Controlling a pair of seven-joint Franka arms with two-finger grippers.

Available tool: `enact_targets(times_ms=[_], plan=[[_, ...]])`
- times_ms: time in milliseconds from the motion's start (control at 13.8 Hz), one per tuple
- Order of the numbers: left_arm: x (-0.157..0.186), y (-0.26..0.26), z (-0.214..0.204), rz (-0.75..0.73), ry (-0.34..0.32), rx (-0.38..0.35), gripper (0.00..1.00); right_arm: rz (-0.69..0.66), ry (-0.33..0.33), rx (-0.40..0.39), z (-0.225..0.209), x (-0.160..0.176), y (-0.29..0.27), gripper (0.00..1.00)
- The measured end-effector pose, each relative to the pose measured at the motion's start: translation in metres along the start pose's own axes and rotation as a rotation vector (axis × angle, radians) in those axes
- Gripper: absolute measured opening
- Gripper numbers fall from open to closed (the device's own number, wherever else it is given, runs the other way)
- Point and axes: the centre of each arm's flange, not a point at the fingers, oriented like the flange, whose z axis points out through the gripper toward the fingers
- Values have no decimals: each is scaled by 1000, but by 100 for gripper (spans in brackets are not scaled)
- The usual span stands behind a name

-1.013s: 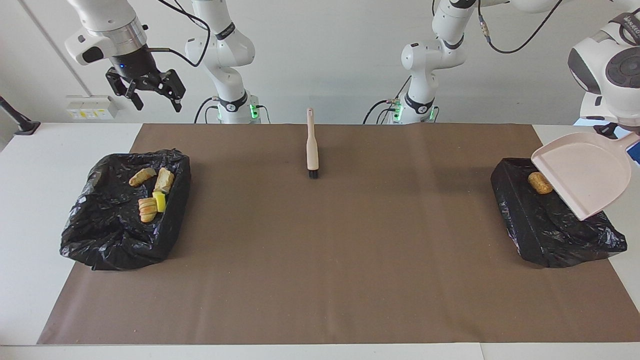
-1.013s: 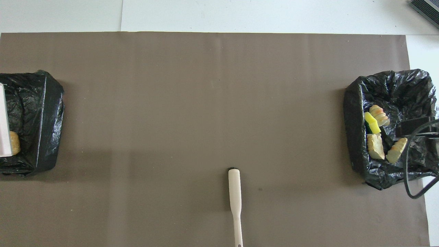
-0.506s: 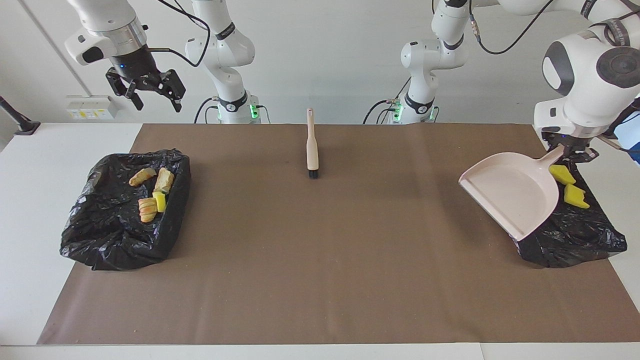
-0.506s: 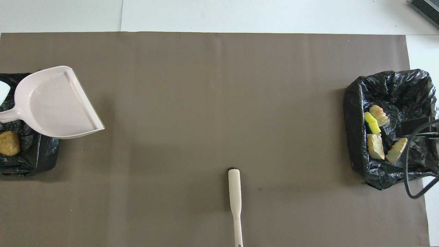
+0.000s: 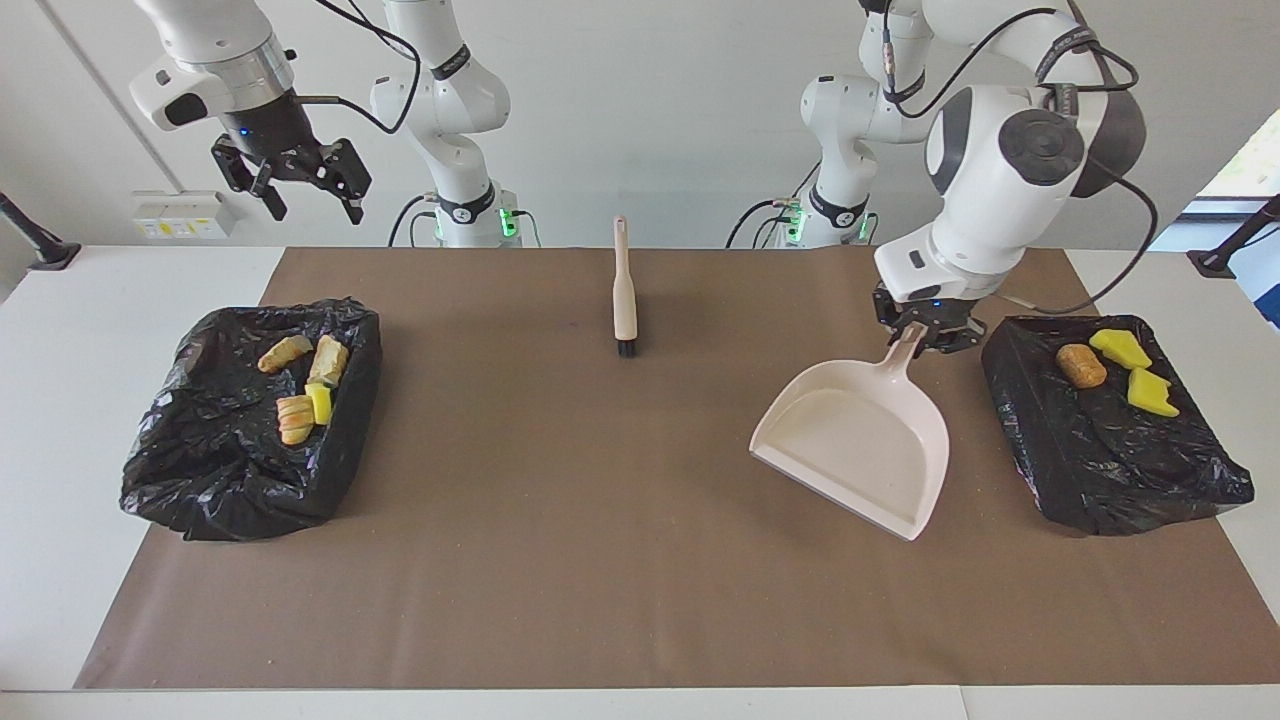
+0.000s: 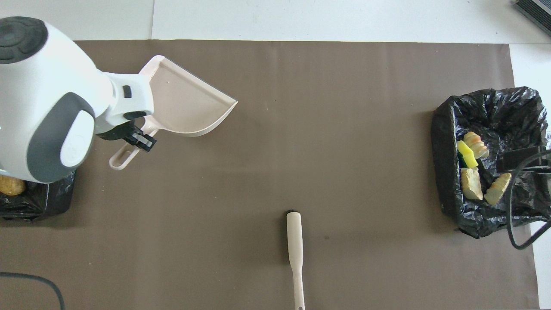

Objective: Sweep and dump trash in bin
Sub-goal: 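Bring the emptied dustpan back over the table with the left gripper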

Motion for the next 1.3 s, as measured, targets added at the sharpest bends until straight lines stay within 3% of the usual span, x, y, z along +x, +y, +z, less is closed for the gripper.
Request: enact_targets(times_ms=[289, 434, 940, 1302], plan=[[62, 107, 56, -245, 91, -11, 31, 0, 0, 0, 0, 0, 0, 100], [77, 133, 71, -329, 126, -33, 31, 0, 0, 0, 0, 0, 0, 100], [91, 185, 81, -450, 192, -72, 31, 0, 0, 0, 0, 0, 0, 100], [96, 239, 120, -425, 166, -64, 31, 0, 0, 0, 0, 0, 0, 100]])
